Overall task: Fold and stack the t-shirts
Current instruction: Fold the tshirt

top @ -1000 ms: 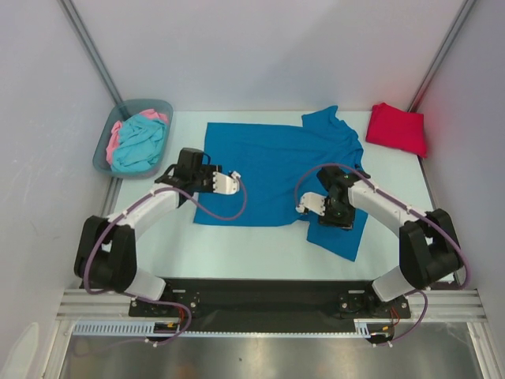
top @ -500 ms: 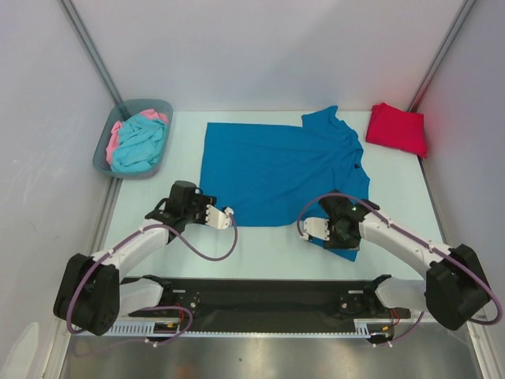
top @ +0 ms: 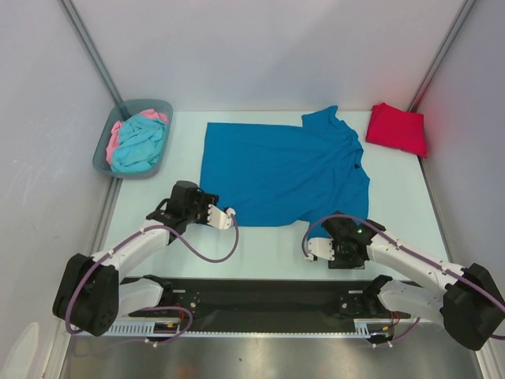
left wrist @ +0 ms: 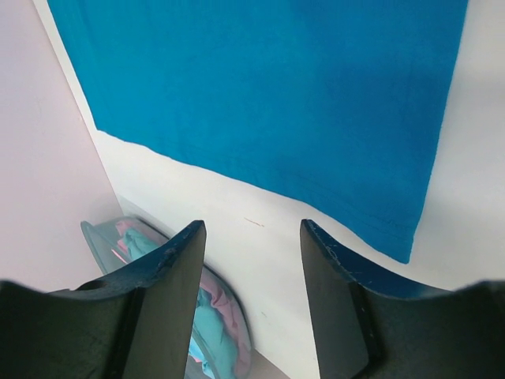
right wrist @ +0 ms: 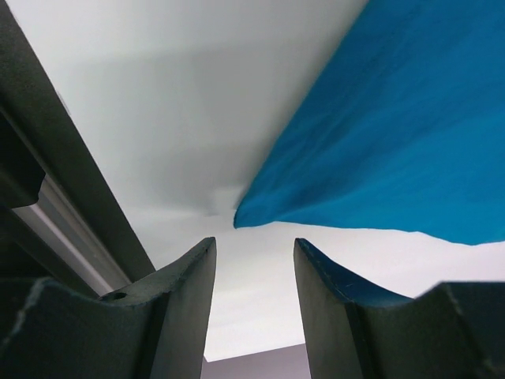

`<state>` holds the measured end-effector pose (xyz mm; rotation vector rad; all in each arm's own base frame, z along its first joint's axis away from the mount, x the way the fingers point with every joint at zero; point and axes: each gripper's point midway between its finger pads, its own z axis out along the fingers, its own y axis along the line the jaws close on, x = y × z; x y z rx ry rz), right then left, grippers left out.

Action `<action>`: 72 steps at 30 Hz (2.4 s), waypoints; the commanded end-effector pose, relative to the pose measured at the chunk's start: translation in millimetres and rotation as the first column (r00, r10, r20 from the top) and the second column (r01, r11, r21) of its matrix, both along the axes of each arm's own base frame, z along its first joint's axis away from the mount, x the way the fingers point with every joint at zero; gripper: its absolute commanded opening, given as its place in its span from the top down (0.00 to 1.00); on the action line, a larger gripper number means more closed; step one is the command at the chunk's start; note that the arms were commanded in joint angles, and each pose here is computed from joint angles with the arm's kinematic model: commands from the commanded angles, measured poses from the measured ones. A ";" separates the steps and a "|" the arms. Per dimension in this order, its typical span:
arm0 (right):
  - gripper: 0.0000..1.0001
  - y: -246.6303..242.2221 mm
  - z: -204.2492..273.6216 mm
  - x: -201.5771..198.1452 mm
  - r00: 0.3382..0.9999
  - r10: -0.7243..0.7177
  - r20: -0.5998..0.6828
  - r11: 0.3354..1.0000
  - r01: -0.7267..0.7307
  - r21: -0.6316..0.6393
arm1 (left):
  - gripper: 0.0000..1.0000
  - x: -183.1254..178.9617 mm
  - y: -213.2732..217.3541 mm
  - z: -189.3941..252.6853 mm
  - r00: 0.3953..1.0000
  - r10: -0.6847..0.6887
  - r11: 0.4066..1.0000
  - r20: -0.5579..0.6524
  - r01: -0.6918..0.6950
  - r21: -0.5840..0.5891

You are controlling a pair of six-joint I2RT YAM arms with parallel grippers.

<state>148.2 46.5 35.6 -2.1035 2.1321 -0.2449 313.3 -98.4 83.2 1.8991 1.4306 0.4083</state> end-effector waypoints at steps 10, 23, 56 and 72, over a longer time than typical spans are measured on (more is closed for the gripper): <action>0.57 4.1 -20.4 -1.6 0.999 0.044 0.013 0.999 -0.044 0.015 | 0.42 20.0 -19.8 23.8 0.999 -0.001 0.998 0.045 0.003 -0.064; 0.67 6.9 -35.5 7.5 0.995 0.064 0.078 0.997 -0.067 0.035 | 0.41 23.3 -19.9 25.2 0.999 -0.005 0.999 0.051 0.008 -0.051; 1.00 0.7 -39.0 9.8 0.994 0.061 0.096 0.998 -0.061 0.003 | 0.32 -24.5 -18.0 -2.6 0.969 -0.012 0.989 -0.247 -0.024 -0.143; 1.00 1.2 -40.5 11.1 0.994 0.057 0.098 0.998 -0.058 0.002 | 0.18 -62.1 11.3 -49.7 0.928 -0.022 0.998 -0.371 0.040 0.041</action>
